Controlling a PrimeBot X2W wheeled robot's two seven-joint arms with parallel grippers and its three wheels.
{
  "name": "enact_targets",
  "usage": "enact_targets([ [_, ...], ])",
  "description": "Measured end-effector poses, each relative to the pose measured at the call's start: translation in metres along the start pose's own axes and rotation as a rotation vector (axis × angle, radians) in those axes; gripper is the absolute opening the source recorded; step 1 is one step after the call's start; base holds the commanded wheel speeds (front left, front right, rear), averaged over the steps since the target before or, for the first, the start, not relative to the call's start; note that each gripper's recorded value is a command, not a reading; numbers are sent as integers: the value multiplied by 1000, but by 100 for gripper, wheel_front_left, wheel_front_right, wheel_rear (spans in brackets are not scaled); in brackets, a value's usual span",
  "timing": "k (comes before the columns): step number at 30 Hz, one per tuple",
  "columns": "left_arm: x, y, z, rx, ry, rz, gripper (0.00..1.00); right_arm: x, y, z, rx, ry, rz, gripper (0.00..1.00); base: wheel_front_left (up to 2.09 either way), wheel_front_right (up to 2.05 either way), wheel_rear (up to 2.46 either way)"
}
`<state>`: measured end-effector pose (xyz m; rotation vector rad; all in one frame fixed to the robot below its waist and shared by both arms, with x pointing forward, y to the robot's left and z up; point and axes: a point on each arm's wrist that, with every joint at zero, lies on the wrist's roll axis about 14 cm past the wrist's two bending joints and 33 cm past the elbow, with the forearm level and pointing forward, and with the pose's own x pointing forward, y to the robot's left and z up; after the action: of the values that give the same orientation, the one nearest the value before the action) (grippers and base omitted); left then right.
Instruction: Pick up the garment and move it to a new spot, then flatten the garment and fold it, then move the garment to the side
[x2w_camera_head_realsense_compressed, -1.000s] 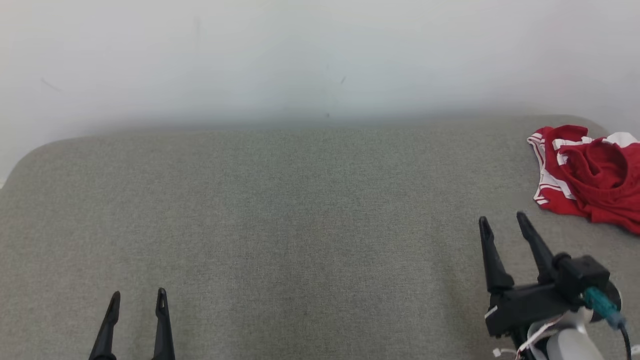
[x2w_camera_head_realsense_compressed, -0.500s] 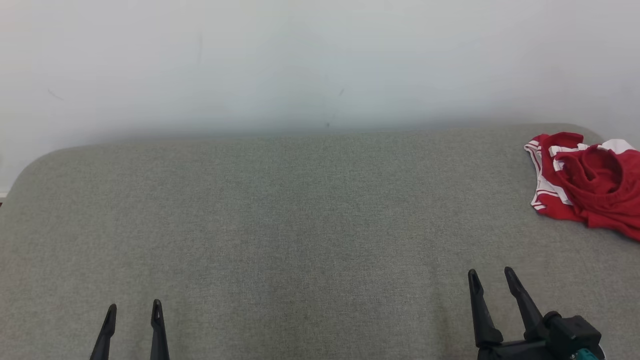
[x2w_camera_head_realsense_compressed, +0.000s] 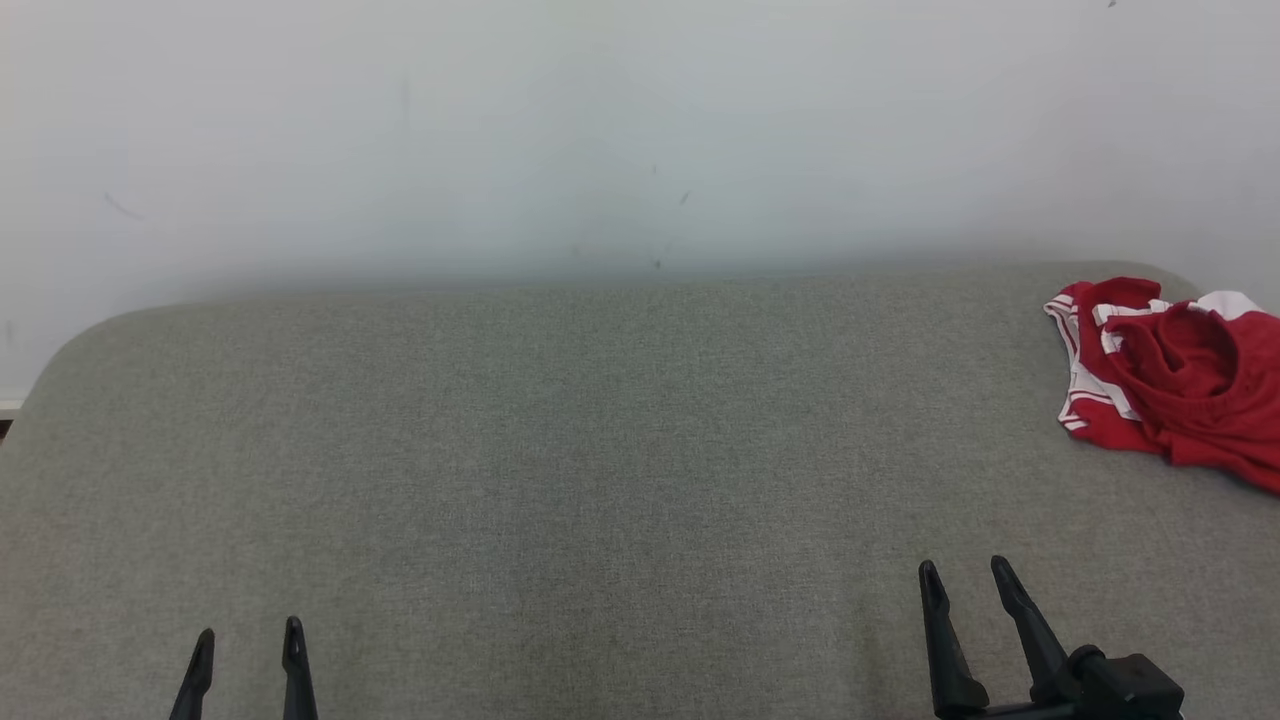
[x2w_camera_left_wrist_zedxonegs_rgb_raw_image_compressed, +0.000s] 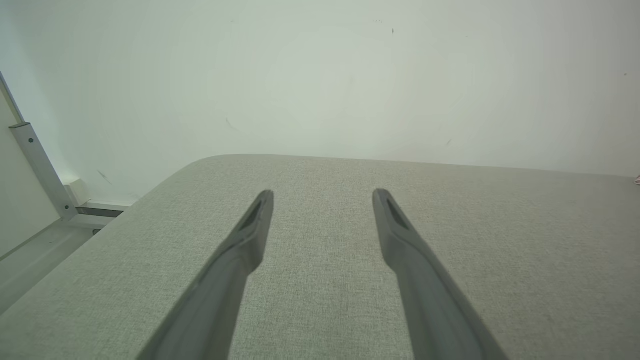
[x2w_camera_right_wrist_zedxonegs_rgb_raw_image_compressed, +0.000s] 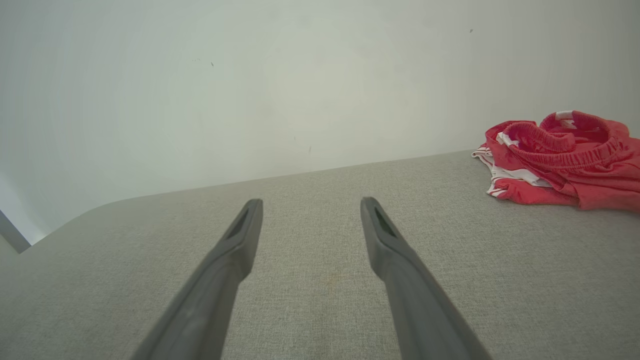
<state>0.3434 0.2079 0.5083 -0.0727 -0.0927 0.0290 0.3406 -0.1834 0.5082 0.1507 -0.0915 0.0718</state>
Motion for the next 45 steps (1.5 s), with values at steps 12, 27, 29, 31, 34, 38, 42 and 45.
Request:
enact_targets([
  [12, -1, 2, -5, 1, 17, 5, 100, 0, 0, -1, -1, 3, 1, 100, 0, 0, 0],
  [27, -6, 1, -25, -5, 82, 11, 0, -8, -4, -21, 3, 70, -14, 0, 0, 0, 0],
  [29, -8, 3, -30, -34, 105, 23, 0, -9, -5, -25, 30, 86, -25, 0, 0, 0, 0],
  [31, -8, 5, -33, -66, 119, 37, 0, -9, -7, -26, 63, 91, -37, 0, 0, 0, 0],
  [34, -8, 7, -34, -124, 129, 54, 0, -8, -9, -26, 119, 92, -53, 0, 0, 0, 0],
  [38, -6, 8, -34, -204, 130, 68, 0, -6, -13, -26, 190, 95, -76, 0, 0, 0, 0],
  [42, -3, 8, -33, -278, 131, 81, 0, -3, -15, -25, 258, 92, -92, 0, 0, 0, 0],
  [45, -1, 8, -33, -328, 130, 89, 0, -1, -17, -24, 305, 93, -104, 0, 0, 0, 0],
])
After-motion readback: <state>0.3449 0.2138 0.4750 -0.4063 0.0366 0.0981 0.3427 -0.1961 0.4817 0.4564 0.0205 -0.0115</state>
